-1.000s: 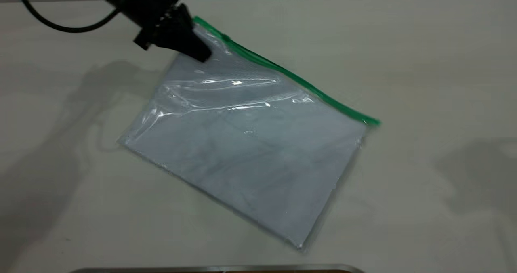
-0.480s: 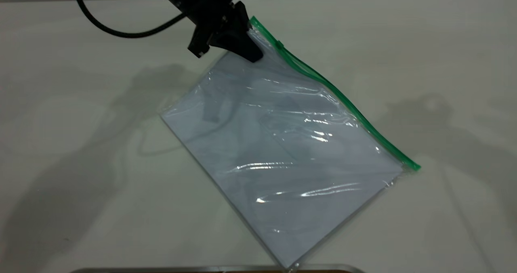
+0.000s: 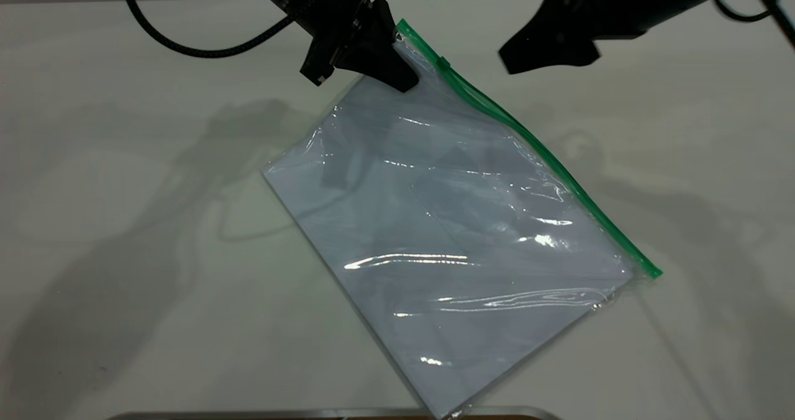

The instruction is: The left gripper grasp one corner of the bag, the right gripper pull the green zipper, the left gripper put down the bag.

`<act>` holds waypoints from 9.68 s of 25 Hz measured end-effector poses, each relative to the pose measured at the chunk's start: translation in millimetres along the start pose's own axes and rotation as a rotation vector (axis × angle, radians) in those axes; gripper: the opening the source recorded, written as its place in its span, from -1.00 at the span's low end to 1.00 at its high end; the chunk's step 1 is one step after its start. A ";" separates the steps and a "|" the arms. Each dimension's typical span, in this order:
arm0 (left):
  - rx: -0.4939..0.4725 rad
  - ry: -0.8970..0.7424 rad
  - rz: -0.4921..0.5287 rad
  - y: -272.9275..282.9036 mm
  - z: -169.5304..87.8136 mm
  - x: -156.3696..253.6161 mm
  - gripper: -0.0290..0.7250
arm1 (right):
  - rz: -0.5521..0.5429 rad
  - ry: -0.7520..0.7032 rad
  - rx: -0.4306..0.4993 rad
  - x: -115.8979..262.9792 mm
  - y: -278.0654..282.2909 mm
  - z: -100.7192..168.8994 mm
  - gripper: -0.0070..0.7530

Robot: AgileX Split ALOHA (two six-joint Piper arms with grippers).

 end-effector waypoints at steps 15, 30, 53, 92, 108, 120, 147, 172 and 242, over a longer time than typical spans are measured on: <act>0.010 -0.056 -0.060 -11.4 -1.2 -18.2 -0.78 | -0.041 -0.035 -0.120 0.3 -25.1 0.1 0.41; -0.015 -0.046 -0.124 -19.5 1.5 -34.6 -0.78 | -0.053 -0.064 -0.102 -0.9 -25.7 -2.4 0.18; -0.036 -0.032 -0.119 -18.3 4.1 -32.8 -0.78 | -0.027 -0.056 -0.045 1.6 -27.0 -8.1 -0.87; -0.108 0.155 -0.120 37.1 10.1 20.0 -0.78 | 0.293 -0.081 0.097 37.0 -22.2 -21.8 -0.86; -0.100 0.202 -0.072 54.5 5.1 42.4 -0.78 | 0.458 -0.148 0.136 54.2 -13.9 -21.8 -0.85; -0.126 0.228 -0.033 70.2 3.5 61.2 -0.78 | 0.493 -0.149 0.147 59.7 -11.6 -23.4 -0.84; -0.492 0.569 0.210 148.2 43.7 16.6 0.81 | 0.143 -0.082 0.362 -19.9 43.6 -28.1 0.53; -0.954 1.147 0.619 361.7 -64.9 -137.6 0.62 | -0.438 0.082 0.227 -40.2 371.3 196.0 0.53; -0.955 1.158 0.331 236.9 -417.6 -143.3 0.61 | -0.306 -0.065 0.418 153.6 325.8 191.7 0.53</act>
Point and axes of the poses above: a point on each arm's last joint axis where the gripper is mounted, y pointing back along that axis away from the gripper, z along the wrist's bending axis when the last joint is at zero, x = y × z, the point moved 3 cm from there along -y, pointing out along that axis toward the gripper, and after that the axes turned 8 degrees about -y, right-handed, at the moved point
